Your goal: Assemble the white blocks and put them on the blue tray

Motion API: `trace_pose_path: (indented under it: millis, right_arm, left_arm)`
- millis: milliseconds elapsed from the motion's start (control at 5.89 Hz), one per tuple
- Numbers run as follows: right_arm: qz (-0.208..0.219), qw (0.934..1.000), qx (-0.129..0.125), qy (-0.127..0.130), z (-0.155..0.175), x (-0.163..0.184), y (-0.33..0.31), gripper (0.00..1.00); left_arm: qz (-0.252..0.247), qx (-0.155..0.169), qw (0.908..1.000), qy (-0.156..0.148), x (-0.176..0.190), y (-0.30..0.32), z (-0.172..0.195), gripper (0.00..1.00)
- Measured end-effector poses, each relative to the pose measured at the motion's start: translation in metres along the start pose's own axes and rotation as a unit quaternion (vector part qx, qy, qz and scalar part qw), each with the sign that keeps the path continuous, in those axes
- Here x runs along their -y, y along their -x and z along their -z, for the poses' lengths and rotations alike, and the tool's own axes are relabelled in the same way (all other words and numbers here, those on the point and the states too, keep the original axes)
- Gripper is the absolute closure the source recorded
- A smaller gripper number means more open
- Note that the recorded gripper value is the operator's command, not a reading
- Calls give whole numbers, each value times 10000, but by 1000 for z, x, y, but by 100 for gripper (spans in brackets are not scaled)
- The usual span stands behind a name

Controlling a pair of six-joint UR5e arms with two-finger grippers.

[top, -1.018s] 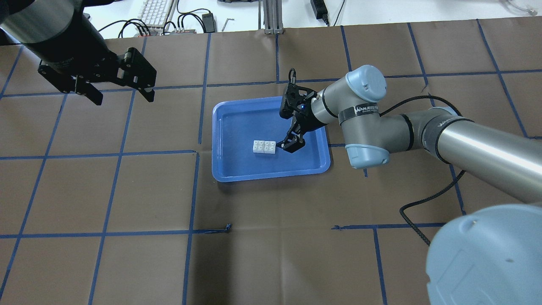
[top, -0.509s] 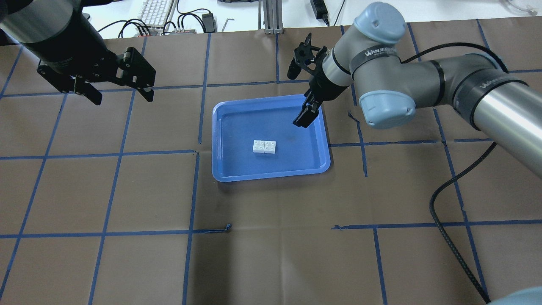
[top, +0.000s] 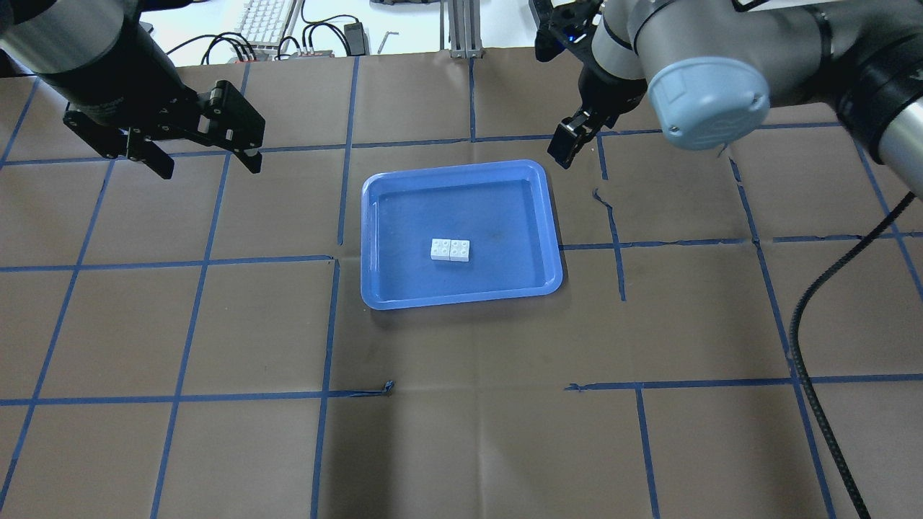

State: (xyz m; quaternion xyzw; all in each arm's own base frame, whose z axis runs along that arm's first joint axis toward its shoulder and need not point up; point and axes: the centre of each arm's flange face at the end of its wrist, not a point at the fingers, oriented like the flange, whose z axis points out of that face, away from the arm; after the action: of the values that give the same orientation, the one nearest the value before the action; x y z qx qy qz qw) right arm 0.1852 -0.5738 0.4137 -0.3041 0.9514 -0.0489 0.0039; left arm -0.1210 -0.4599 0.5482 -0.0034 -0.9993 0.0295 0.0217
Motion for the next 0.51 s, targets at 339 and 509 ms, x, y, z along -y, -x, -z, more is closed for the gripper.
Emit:
trace_pose_path:
  millis: [339,509]
  right_arm:
    - [-1694,9844,-2,467,47,-29,-14,0]
    - [-2166,9746,26,573,68,-42,-9,0]
  left_arm:
    - [-2,0,10000,0,0,0,0,1]
    - [-8,-1,10000,3,0,-1,0,1]
